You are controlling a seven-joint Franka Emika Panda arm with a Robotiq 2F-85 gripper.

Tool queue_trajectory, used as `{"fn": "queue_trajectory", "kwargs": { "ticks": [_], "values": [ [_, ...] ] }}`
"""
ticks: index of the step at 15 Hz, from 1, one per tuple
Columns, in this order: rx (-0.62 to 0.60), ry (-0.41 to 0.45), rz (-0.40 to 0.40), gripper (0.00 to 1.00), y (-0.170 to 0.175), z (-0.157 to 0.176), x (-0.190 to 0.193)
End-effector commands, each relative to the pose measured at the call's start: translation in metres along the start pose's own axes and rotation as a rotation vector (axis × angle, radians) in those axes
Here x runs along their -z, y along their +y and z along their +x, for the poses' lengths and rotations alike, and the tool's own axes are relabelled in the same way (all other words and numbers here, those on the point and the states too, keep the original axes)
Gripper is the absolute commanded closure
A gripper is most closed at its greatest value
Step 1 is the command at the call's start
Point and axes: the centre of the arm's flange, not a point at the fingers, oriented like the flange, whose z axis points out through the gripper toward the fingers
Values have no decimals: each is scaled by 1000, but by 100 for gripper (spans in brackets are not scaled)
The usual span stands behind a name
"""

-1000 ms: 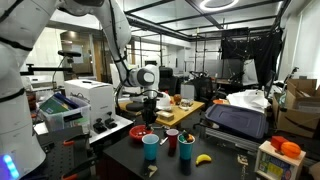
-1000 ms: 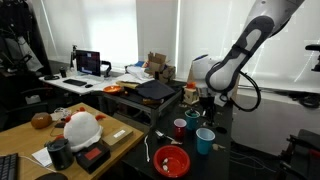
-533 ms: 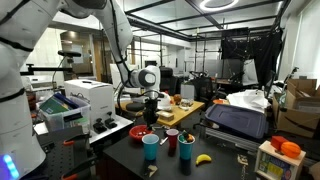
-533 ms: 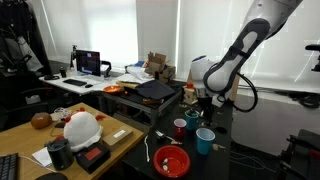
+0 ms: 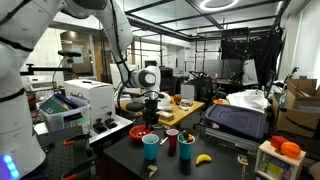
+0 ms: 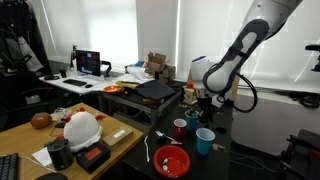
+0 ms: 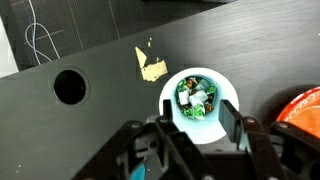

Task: Put the sweets inside the blue cup.

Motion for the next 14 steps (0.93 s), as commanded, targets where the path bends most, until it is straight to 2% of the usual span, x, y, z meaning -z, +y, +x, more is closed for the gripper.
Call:
{"fn": "queue_trajectory", "kwargs": {
  "ticks": [1,3,8,14],
  "values": [
    [-2,25,23,16,-3,2,12],
    [14,47,35,1,-11,5,20],
    [95,99,31,0,-50,20,42],
    [261,131,53,0,-100,35,52]
  ]
}}
